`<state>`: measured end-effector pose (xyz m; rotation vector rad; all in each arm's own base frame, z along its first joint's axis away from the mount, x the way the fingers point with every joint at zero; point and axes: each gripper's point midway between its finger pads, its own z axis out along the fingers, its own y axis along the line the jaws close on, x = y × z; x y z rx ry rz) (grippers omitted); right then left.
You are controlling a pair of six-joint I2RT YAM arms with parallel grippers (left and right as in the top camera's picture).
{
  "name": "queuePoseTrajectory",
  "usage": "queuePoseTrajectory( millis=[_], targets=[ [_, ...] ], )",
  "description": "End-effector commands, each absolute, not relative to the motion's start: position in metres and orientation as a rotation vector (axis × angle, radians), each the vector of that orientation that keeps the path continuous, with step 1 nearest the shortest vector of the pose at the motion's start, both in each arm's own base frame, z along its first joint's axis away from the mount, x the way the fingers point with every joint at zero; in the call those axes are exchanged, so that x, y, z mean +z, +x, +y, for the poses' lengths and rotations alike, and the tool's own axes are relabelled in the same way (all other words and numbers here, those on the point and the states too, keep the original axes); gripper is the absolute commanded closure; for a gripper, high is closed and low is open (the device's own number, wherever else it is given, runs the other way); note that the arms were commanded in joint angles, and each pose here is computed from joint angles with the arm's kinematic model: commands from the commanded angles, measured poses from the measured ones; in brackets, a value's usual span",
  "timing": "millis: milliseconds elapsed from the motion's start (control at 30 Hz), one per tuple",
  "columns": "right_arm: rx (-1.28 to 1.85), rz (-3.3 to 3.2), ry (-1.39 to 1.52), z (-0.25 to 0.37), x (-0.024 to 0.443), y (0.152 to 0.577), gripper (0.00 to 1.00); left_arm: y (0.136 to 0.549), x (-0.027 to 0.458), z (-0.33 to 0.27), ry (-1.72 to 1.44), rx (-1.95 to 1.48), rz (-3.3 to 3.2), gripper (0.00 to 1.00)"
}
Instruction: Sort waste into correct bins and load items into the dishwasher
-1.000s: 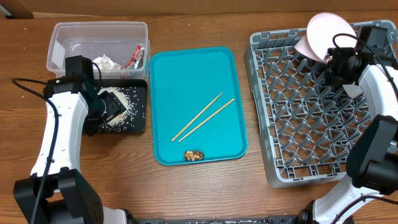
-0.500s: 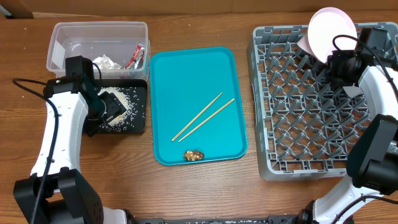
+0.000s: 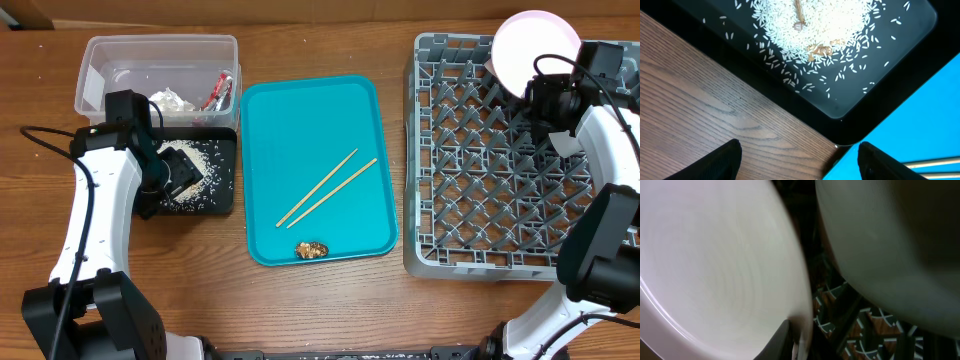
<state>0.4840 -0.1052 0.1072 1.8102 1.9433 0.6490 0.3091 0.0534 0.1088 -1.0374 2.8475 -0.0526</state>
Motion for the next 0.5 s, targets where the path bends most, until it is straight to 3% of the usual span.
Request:
queuePoseTrajectory(
  millis=[0, 233, 467],
  targets=[
    [0.682, 1.933, 1.764, -0.102, 0.125, 0.488, 0.89, 0.314, 0.122, 0.055, -1.010, -0.067, 2.813, 0.24],
    [0.680, 1.949, 1.743, -0.101, 0.128, 0.487, 0.96, 0.314, 0.122, 0.055, -1.010, -0.067, 2.813, 0.24],
    [0.608, 2.047, 1.475, -0.106, 0.156, 0.482, 0.96, 0.314, 0.121, 0.054, -1.010, -0.067, 2.814, 0.24]
  ],
)
